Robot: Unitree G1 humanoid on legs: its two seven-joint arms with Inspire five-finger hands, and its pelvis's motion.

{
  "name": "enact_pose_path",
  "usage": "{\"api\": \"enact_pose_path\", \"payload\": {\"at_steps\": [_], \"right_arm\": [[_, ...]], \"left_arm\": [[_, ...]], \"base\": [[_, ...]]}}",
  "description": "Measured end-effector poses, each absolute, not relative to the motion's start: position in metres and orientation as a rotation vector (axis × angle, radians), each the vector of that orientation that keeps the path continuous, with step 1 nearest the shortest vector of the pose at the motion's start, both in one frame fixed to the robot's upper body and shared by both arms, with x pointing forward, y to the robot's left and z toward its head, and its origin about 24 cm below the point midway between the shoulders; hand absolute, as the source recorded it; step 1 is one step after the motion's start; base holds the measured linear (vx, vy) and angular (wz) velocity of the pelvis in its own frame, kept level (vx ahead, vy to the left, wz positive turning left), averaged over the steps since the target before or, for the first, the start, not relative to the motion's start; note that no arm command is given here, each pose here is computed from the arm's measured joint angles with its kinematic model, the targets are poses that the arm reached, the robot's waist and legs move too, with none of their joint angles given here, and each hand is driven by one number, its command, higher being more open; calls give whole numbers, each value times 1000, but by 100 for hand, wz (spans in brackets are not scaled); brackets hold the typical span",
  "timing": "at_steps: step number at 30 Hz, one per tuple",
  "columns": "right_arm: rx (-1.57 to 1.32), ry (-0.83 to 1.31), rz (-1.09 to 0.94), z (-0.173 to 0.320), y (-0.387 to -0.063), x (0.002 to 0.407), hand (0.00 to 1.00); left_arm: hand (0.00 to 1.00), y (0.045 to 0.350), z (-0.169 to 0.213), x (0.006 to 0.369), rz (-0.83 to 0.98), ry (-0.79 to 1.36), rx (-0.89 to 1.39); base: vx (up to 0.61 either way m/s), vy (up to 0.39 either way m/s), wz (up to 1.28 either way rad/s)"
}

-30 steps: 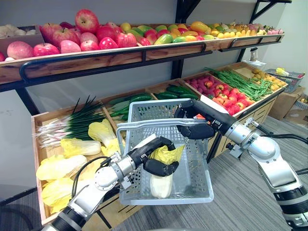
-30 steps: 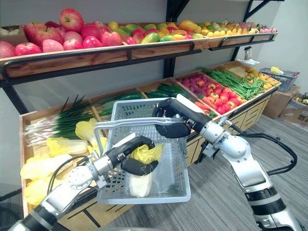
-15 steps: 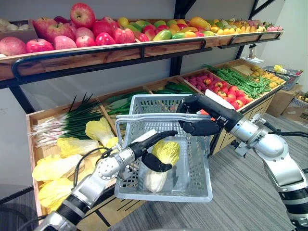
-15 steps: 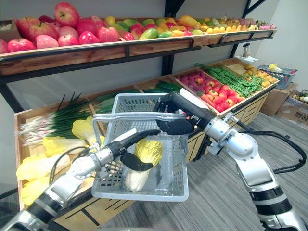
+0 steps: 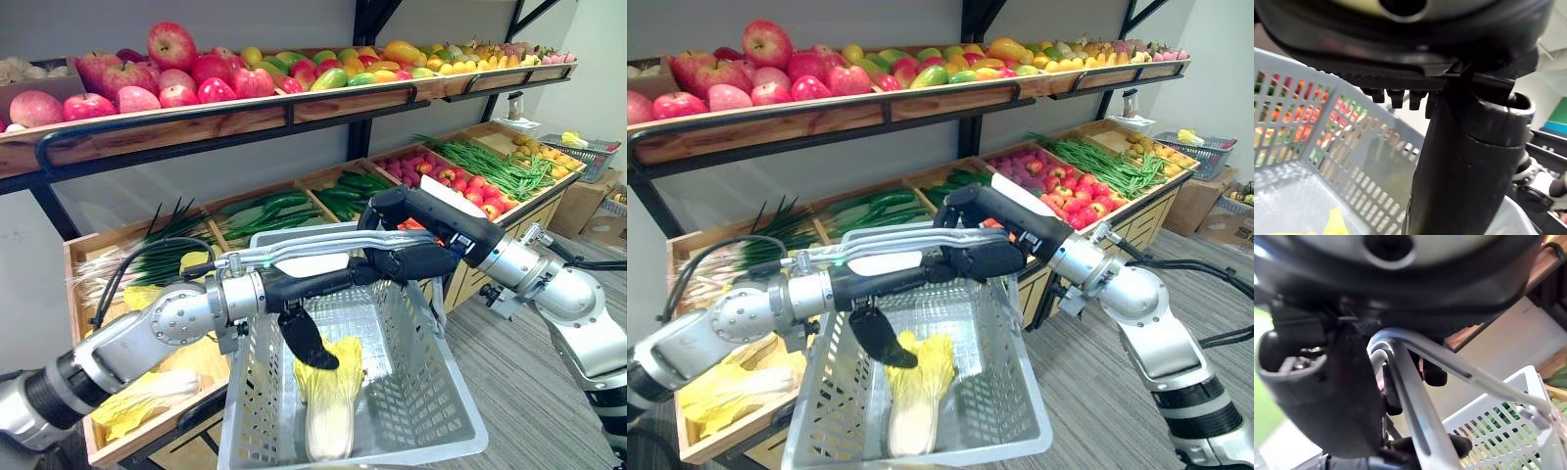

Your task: Pick vegetable in the basket

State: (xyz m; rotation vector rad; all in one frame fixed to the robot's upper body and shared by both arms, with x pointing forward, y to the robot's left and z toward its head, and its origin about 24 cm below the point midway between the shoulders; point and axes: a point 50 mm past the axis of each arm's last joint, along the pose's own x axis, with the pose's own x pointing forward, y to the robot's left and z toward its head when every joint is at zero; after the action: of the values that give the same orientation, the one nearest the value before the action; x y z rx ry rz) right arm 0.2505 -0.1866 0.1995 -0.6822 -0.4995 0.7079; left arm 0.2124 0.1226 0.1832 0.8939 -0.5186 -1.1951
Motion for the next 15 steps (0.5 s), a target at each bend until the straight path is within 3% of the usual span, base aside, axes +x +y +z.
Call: {"api": "enact_pose_path", "payload": {"at_steps": [7,15], "right_arm": [[-671,-407,753,181,-185,256,0],[-664,-380,736,177,-189,259,0]], "left_arm": [[100,102,213,175,-1416,-699,703],[100,106,212,171,-1487,-620,655]], "base": [[0,0,0],[0,0,0]]}}
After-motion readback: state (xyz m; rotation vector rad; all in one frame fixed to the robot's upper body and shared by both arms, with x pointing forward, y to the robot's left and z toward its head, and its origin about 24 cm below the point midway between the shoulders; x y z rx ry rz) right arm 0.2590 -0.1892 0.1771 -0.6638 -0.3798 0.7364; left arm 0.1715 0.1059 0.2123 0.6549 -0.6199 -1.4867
